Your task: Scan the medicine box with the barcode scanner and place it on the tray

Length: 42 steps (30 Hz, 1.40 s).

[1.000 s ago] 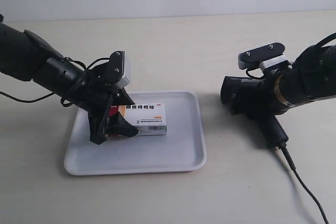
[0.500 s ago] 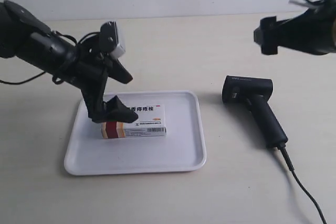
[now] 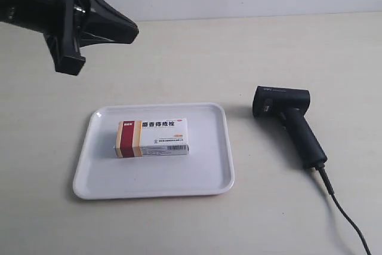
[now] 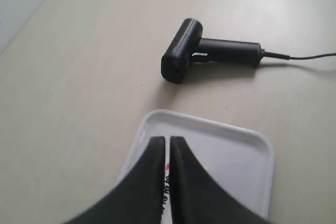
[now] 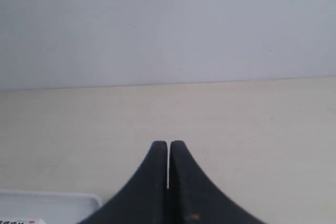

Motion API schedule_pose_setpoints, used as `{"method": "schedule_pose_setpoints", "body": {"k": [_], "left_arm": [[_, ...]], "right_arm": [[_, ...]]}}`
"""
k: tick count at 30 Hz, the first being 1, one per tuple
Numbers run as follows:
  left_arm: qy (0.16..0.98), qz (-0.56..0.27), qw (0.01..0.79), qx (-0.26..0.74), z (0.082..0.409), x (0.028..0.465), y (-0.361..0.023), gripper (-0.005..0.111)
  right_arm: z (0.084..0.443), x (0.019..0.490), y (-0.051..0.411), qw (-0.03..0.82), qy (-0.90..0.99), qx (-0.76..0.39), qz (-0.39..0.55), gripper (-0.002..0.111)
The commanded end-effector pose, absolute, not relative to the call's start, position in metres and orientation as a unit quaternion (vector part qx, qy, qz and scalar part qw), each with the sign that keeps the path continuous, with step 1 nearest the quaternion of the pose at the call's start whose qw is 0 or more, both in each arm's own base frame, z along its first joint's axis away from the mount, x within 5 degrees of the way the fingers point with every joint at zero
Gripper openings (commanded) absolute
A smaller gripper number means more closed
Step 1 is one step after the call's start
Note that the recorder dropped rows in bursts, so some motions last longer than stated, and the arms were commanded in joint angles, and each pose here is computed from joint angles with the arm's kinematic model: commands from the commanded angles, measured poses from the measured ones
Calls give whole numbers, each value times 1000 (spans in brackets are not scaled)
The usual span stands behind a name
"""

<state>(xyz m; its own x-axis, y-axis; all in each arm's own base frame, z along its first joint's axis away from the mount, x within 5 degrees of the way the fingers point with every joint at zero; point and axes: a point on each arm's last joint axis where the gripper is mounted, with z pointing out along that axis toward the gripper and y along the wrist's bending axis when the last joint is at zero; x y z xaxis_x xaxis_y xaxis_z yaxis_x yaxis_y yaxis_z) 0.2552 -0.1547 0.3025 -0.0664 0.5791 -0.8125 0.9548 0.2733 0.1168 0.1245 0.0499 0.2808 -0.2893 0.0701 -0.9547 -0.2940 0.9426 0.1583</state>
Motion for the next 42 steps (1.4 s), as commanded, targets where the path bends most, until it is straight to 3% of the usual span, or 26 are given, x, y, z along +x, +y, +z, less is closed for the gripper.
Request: {"method": "schedule_pose_setpoints", "body": {"k": [1, 11, 20, 24, 30, 33, 39, 42], "left_arm": [[697, -260, 424, 517, 312, 219, -144, 3], [773, -243, 524, 261, 254, 126, -83, 3], [727, -306, 543, 287, 219, 65, -72, 3], [709, -231, 591, 307, 221, 66, -64, 3], [722, -87, 680, 92, 209, 68, -19, 3], [706, -35, 706, 32, 208, 64, -7, 3], [688, -23, 726, 2, 212, 59, -4, 3], [687, -16, 724, 54, 210, 57, -9, 3]], "right_arm": [[262, 103, 41, 608, 774, -83, 157, 0], [260, 89, 35, 630, 754, -74, 171, 0], [260, 89, 35, 630, 754, -74, 171, 0], [260, 89, 35, 630, 754, -74, 171, 0], [260, 90, 35, 629, 754, -73, 172, 0], [260, 90, 34, 629, 755, -73, 171, 0], [260, 90, 34, 629, 755, -73, 171, 0], [260, 90, 34, 629, 755, -73, 171, 0]]}}
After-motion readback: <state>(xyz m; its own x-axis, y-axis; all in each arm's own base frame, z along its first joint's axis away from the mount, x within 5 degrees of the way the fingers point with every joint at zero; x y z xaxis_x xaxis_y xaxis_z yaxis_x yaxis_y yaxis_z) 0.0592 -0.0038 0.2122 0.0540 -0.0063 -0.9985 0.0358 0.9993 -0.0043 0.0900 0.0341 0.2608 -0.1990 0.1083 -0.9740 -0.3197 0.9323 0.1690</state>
